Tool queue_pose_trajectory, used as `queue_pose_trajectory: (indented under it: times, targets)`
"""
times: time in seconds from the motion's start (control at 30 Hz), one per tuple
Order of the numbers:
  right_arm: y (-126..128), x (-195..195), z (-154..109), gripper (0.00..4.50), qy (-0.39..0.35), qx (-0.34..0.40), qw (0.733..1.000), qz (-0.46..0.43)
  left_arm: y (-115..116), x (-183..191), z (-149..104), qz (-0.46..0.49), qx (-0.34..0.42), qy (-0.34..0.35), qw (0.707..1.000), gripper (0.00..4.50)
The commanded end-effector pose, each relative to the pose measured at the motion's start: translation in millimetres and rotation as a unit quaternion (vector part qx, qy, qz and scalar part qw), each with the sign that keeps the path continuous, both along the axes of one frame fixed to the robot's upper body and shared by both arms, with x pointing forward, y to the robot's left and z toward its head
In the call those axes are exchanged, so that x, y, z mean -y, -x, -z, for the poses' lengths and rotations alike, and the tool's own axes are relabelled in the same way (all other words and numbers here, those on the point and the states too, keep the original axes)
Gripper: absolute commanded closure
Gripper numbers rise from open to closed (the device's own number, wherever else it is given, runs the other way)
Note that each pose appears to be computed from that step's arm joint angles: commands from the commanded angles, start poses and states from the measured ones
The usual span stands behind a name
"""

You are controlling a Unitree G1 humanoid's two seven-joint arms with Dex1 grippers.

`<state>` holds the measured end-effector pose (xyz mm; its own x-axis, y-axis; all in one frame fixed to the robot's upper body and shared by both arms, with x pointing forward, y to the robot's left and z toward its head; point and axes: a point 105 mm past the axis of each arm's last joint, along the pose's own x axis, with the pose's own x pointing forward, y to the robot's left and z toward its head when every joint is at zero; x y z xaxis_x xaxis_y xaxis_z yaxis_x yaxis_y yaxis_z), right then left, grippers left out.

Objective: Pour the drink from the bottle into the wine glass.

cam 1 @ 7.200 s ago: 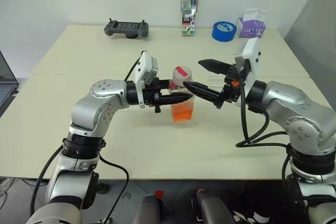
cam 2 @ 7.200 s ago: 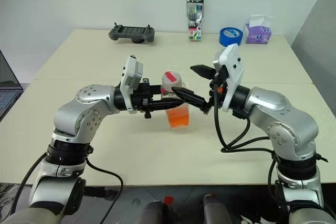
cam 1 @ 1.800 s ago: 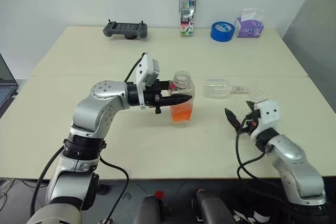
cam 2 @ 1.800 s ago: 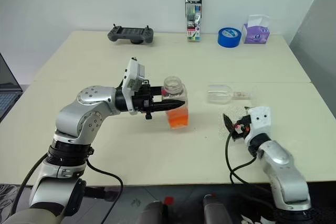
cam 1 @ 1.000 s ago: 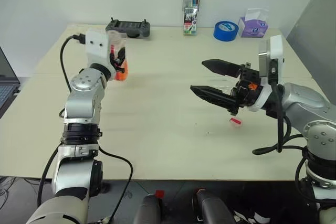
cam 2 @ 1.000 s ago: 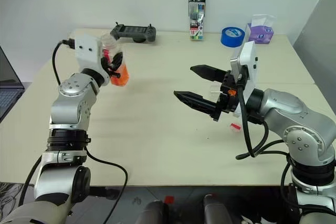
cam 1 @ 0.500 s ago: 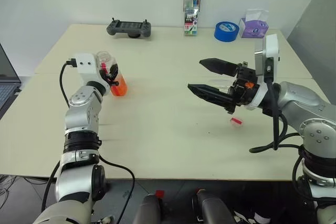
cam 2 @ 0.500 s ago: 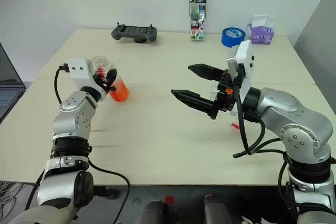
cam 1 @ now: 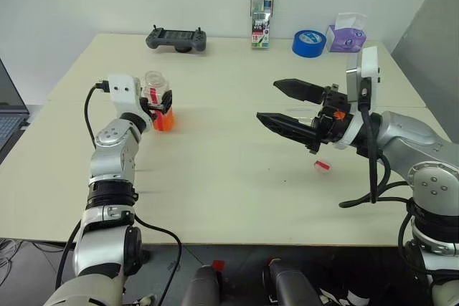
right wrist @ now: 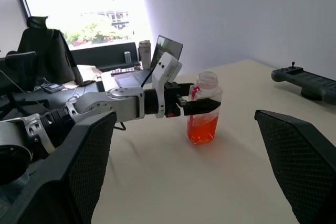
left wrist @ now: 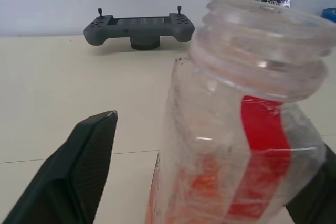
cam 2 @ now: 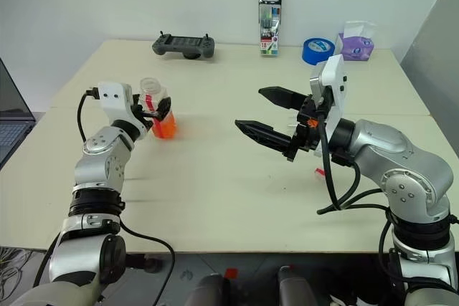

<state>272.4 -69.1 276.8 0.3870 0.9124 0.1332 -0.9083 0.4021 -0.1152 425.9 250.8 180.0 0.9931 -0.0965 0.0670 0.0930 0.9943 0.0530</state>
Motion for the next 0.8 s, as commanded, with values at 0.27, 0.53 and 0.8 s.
queue_pose_trajectory:
  times: [0.27,0.53,0.8]
  targets:
    - [2,-2,-14,0.00,-0.005,0.027,1.000,0.002,12,-7,1,-0.012,-0.002,-0.004,1.000,0.02]
    - [0,3,-5,0.00,0.000,0.022,1.000,0.015,25,-8,12,-0.022,-0.022,-0.005,1.000,0.02]
    - [4,15,19,0.00,0.014,-0.001,0.997,0.074,74,1,45,0.008,-0.099,-0.029,0.995,0.02]
